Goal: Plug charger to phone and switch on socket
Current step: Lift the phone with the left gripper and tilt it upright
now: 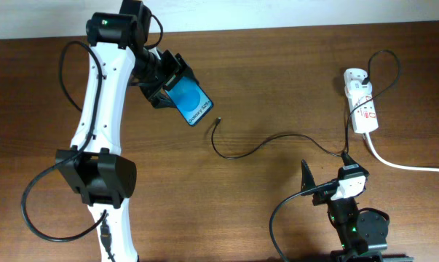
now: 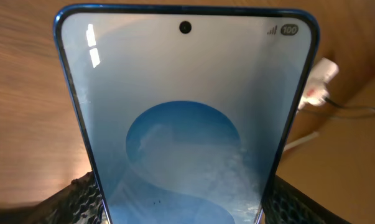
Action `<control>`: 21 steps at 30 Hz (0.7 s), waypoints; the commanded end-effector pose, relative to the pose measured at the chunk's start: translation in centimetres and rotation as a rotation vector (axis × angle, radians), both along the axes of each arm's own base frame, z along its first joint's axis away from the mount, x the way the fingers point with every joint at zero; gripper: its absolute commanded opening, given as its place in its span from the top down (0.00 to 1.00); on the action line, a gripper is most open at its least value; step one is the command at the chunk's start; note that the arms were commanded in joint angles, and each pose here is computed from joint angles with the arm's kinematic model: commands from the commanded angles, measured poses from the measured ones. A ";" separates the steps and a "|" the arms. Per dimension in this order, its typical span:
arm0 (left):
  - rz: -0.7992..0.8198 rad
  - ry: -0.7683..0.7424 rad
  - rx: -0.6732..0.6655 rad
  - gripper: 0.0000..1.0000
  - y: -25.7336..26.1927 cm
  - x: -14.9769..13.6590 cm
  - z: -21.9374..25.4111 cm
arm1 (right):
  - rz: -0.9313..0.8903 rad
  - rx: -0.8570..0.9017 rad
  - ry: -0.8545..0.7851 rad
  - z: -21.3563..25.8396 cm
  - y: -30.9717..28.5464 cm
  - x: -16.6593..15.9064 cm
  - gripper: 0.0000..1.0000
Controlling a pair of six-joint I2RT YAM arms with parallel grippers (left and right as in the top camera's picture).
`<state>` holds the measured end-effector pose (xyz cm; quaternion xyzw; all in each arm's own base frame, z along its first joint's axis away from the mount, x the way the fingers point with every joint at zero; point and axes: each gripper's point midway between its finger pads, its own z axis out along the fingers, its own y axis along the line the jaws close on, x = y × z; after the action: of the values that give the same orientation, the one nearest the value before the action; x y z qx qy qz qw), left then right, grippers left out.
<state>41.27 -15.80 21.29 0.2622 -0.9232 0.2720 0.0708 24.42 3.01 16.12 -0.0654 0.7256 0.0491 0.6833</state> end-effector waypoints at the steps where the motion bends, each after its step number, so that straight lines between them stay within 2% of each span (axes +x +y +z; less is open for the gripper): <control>1: 0.017 0.030 -0.196 1.00 -2.5 -0.6 3.0 | -0.001 0.003 0.004 -0.2 0.0 0.0 0.02; 5: 0.110 0.155 -0.288 1.00 -3.0 -1.3 4.2 | -0.001 0.003 0.004 -0.2 0.0 0.0 0.02; 12: 0.063 0.227 -0.644 1.00 -5.4 -2.0 9.6 | -0.001 0.003 0.004 -0.2 0.0 0.0 0.02; 21: 0.064 0.228 -0.656 1.00 -5.4 -1.9 9.8 | -0.001 0.003 0.004 -0.2 0.0 0.0 0.02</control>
<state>39.50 -21.09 29.20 0.2927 -0.7775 0.5002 0.2443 24.42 3.01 16.12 -0.0656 0.7256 0.0489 0.6833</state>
